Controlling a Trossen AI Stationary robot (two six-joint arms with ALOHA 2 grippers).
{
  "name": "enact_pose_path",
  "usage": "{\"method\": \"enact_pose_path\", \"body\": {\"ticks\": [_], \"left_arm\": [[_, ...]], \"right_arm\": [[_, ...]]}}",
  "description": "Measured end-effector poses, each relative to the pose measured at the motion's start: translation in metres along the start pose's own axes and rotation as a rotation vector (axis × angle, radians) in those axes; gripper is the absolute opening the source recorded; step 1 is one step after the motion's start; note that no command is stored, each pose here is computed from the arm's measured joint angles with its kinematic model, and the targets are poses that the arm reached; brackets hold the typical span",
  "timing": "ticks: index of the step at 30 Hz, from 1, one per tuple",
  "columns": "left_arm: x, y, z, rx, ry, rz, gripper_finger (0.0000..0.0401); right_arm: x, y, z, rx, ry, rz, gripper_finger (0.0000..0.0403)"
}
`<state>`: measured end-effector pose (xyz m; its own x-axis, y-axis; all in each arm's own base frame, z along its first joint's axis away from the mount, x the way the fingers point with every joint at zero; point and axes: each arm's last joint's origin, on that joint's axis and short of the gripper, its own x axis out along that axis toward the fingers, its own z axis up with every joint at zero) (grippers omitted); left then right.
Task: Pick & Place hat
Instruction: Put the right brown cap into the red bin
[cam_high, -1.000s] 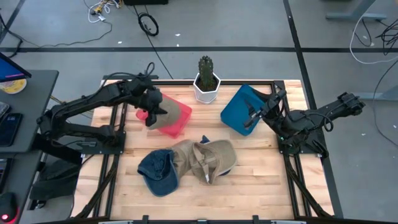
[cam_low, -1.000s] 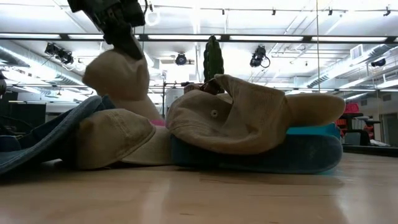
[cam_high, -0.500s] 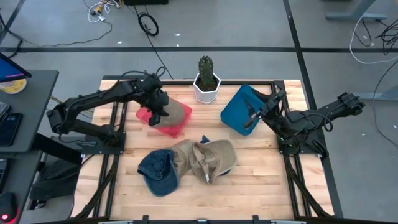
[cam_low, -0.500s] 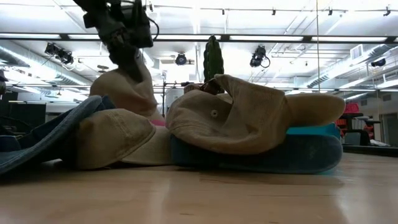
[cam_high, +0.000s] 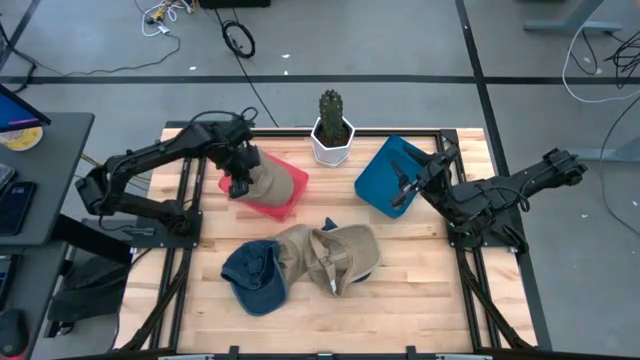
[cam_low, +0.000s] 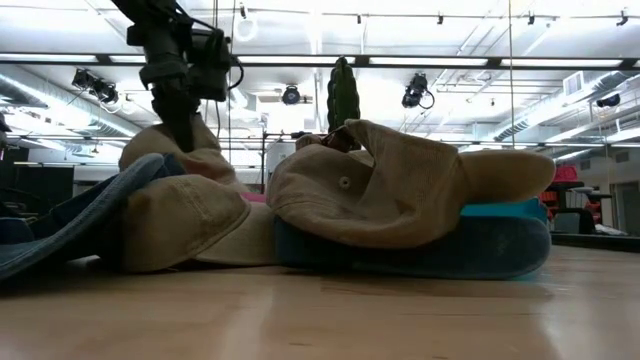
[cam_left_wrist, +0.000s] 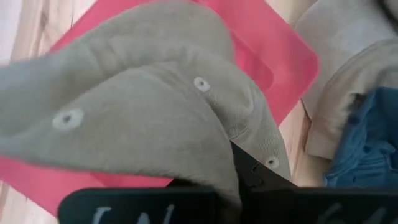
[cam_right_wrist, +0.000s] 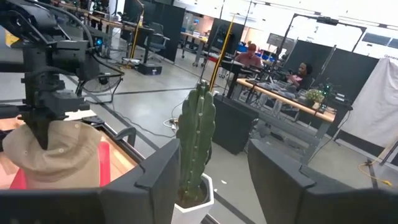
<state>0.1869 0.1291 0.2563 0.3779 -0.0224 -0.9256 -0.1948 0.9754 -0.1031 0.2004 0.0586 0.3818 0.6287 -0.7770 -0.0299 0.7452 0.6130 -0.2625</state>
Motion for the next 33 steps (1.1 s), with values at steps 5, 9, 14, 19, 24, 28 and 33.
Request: {"method": "enact_pose_path", "body": {"ticks": [5,9,14,19,24,28,33], "left_arm": [[-0.002,0.007,-0.004,-0.043,0.013,0.023,0.0007],[-0.004,0.015,-0.008,-0.163,0.012,0.04,0.0005],[-0.008,0.028,-0.014,-0.306,0.002,0.066,0.0005],[-0.011,0.037,-0.018,-0.348,-0.009,0.085,0.0006],[-0.011,0.041,-0.014,-0.222,-0.053,0.109,0.0005],[-0.012,0.044,-0.01,-0.153,-0.095,0.134,0.0007],[-0.011,0.044,-0.01,-0.097,-0.088,0.135,0.0005]], "right_arm": [[0.0,0.0,0.0,-0.008,0.001,0.0,0.019],[0.0,0.0,0.0,-0.012,0.001,-0.001,0.019],[0.0,0.0,0.0,-0.014,0.001,-0.001,0.019],[0.0,0.0,0.0,-0.014,0.001,-0.001,0.019],[0.0,0.001,-0.001,-0.018,0.002,0.0,0.019],[0.002,0.006,-0.002,-0.03,0.006,0.001,0.019],[0.004,0.017,-0.006,-0.062,0.012,0.021,0.019]]}}
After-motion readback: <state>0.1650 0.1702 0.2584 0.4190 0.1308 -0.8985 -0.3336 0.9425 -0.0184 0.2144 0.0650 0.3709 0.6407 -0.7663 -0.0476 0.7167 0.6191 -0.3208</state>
